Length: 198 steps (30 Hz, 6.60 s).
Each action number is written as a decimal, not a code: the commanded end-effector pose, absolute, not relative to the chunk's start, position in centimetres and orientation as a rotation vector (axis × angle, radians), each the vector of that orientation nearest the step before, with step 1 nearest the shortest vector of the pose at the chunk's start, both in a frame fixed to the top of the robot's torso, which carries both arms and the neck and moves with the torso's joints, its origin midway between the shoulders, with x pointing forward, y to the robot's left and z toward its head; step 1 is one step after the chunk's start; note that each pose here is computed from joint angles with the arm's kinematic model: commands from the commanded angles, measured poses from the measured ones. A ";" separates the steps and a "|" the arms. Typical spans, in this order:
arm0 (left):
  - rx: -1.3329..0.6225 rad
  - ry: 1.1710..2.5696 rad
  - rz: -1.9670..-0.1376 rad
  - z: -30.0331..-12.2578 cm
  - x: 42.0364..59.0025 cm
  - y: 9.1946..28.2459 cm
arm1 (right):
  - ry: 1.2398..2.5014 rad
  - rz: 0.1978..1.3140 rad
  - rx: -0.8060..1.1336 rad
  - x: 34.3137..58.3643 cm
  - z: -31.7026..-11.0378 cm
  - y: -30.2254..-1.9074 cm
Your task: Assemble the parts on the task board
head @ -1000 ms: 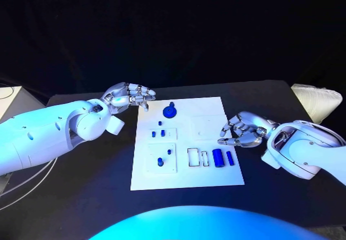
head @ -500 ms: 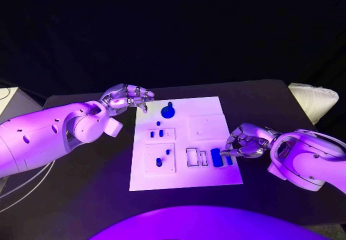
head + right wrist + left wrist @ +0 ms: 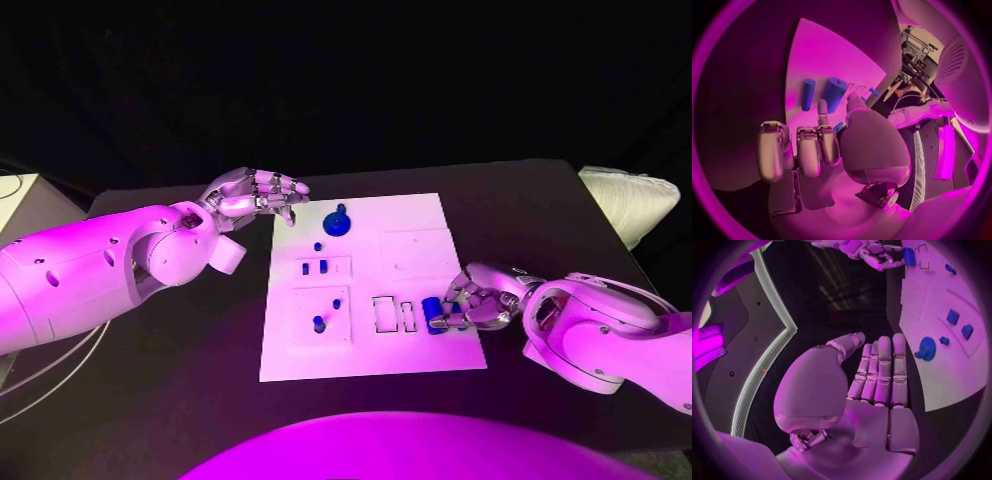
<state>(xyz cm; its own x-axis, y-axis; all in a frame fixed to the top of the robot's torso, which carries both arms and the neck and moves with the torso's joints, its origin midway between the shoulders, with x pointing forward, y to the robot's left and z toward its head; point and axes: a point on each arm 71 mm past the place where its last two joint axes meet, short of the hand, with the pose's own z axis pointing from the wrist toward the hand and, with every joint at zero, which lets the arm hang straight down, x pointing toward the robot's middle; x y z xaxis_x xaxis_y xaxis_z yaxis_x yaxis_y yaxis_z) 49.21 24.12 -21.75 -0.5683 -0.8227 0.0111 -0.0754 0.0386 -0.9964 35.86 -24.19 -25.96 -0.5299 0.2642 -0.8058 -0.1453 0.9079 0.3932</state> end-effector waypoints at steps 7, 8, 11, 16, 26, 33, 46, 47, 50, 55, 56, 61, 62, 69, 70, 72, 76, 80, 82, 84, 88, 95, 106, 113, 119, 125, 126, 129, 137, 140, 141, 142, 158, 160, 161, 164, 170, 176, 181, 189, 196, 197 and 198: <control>-0.912 1.714 -1.611 -21.7 49.1 23.9 | 2.076 0.468 0.019 36.1 -27.1 -22.7; -0.912 1.714 -1.611 -21.7 49.1 24.0 | 2.078 0.461 0.017 36.2 -27.3 -22.6; -0.913 1.716 -1.610 -21.7 49.1 24.0 | 2.084 0.439 0.007 36.4 -27.7 -22.4; -0.914 1.722 -1.610 -21.7 49.1 24.0 | 2.113 0.414 -0.004 36.6 -28.7 -22.0; -0.915 1.724 -1.609 -21.7 49.0 24.1 | 2.106 0.413 0.004 36.7 -29.2 -21.5; -0.916 1.728 -1.608 -21.7 49.0 24.2 | 2.083 0.430 0.077 36.7 -29.0 -21.8; -0.918 1.735 -1.607 -21.8 49.0 24.2 | 2.066 0.551 0.290 36.6 -26.8 -21.7; -0.918 1.735 -1.608 -21.8 49.0 24.1 | 2.064 0.559 0.298 36.6 -26.6 -21.7; -0.918 1.736 -1.607 -21.8 49.0 24.1 | 2.053 0.595 0.330 36.7 -25.8 -21.4; -0.919 1.737 -1.606 -21.8 49.0 24.1 | 2.047 0.626 0.352 36.8 -25.0 -21.2; -0.919 1.737 -1.606 -21.8 49.0 24.1 | 2.052 0.627 0.351 36.8 -25.0 -21.1; -0.919 1.739 -1.606 -21.8 49.0 24.1 | 2.121 0.623 0.321 36.8 -25.2 -20.5; -0.919 1.740 -1.607 -21.8 49.0 24.1 | 2.137 0.622 0.311 36.8 -25.3 -20.2; -0.919 1.745 -1.608 -21.8 49.0 24.0 | 2.214 0.625 0.250 36.8 -25.8 -18.8; -0.919 1.745 -1.608 -21.8 49.0 24.0 | 2.220 0.626 0.244 36.8 -25.9 -18.6; -0.919 1.746 -1.608 -21.8 48.9 24.1 | 2.230 0.627 0.235 36.8 -26.0 -18.3; -0.919 1.750 -1.610 -21.8 48.9 24.0 | 2.243 0.628 0.220 36.8 -26.1 -17.9; -0.919 1.752 -1.610 -21.8 48.9 24.0 | 2.251 0.629 0.213 36.8 -26.2 -17.6; -0.919 1.753 -1.609 -21.8 48.9 24.1 | 2.252 0.630 0.211 36.8 -26.2 -17.5; -0.919 1.753 -1.609 -21.8 48.9 24.1 | 2.252 0.631 0.211 36.8 -26.2 -17.4; -0.919 1.754 -1.610 -21.8 48.9 24.1 | 2.248 0.631 0.209 36.8 -26.2 -17.3; -0.919 1.755 -1.610 -21.8 48.9 24.1 | 2.236 0.622 0.203 37.1 -26.3 -17.3; -0.920 1.756 -1.608 -21.9 48.9 24.1 | 2.182 0.615 0.192 37.7 -26.3 -16.8; -0.921 1.757 -1.607 -21.9 48.9 24.1 | 2.171 0.616 0.166 37.7 -26.3 -16.6; -0.921 1.759 -1.607 -21.9 49.0 24.1 | 2.173 0.618 0.148 37.6 -26.3 -16.6; -0.922 1.759 -1.606 -21.9 49.0 24.1 | 2.154 0.628 0.138 37.5 -26.1 -16.7; -0.922 1.759 -1.606 -21.9 49.0 24.1 | 2.152 0.631 0.137 37.5 -26.1 -16.7; -0.922 1.759 -1.605 -21.9 49.0 24.1 | 2.131 0.668 0.126 37.4 -25.9 -16.8; -0.923 1.758 -1.604 -21.9 48.9 24.2 | 2.060 0.773 0.112 37.1 -25.2 -17.1; -0.923 1.755 -1.603 -22.0 48.9 24.2 | 2.027 0.790 0.136 37.0 -24.9 -17.9; -0.923 1.753 -1.603 -22.0 48.9 24.2 | 2.017 0.792 0.149 37.0 -24.7 -18.3; -0.923 1.752 -1.603 -22.0 48.9 24.2 | 2.007 0.792 0.164 37.0 -24.6 -18.7; -0.929 1.735 -1.600 -22.1 48.8 24.4 | 1.913 0.617 0.242 37.0 -23.2 -28.3; -0.931 1.736 -1.600 -22.2 48.8 24.4 | 1.913 0.583 0.225 36.9 -23.2 -29.0; -0.931 1.737 -1.600 -22.2 48.8 24.4 | 1.915 0.572 0.218 36.8 -23.2 -29.2; -0.933 1.739 -1.601 -22.4 48.7 24.3 | 1.925 0.531 0.185 36.6 -23.4 -29.6; -0.937 1.743 -1.602 -22.5 48.6 24.3 | 1.969 0.479 0.138 36.0 -24.4 -29.5; -0.939 1.744 -1.600 -22.6 48.6 24.4 | 2.005 0.452 0.126 35.7 -25.7 -29.0; -0.940 1.746 -1.600 -22.6 48.5 24.4 | 2.030 0.433 0.116 35.4 -26.7 -28.5; -0.940 1.746 -1.601 -22.6 48.5 24.5 | 2.033 0.409 0.084 35.5 -27.7 -27.6; -0.940 1.746 -1.601 -22.6 48.5 24.5 | 2.042 0.381 0.036 35.6 -28.4 -26.7; -0.940 1.746 -1.601 -22.6 48.4 24.5 | 2.047 0.377 0.024 35.6 -28.5 -26.6; -0.940 1.746 -1.601 -22.6 48.4 24.5 | 2.052 0.374 0.013 35.5 -28.7 -26.4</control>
